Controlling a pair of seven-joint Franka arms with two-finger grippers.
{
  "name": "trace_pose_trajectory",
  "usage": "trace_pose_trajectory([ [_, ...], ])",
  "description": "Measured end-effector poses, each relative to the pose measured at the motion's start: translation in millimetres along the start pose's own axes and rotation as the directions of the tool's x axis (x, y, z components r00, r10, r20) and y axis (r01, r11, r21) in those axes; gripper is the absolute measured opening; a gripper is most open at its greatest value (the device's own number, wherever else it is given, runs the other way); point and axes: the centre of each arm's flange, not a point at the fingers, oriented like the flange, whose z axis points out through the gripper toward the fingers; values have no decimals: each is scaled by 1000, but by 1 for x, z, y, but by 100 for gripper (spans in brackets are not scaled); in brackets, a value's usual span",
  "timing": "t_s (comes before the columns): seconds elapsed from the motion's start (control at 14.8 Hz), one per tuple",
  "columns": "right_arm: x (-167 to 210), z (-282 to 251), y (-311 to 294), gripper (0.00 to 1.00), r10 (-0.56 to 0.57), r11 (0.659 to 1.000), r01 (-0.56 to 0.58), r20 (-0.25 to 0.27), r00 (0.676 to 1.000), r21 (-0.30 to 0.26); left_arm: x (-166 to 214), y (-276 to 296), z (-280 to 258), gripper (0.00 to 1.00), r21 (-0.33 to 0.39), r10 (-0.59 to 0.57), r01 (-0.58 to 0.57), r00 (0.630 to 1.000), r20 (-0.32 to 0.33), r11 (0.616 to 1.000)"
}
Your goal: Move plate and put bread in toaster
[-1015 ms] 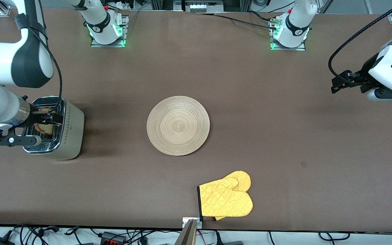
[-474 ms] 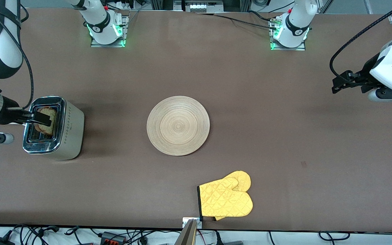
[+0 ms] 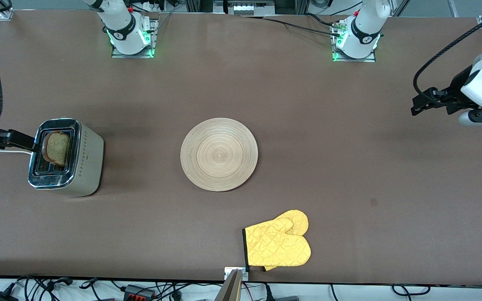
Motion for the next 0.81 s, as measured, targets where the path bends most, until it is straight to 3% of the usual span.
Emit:
trace_pose_trajectory([
  [0.27,-4,-7,5,100,-21,1000,20,-5,1000,-24,12,-49,12,100,-104,-77,80,997,29,991],
  [0.54,-20,6,6,100,-40,999,41,35,999,-26,14,-17,8,100,-67,-4,5,1000,5,998],
  [0.81,-59,12,9,100,-45,999,46,33,998,-27,13,-8,3,100,-56,12,-12,1000,-6,998],
])
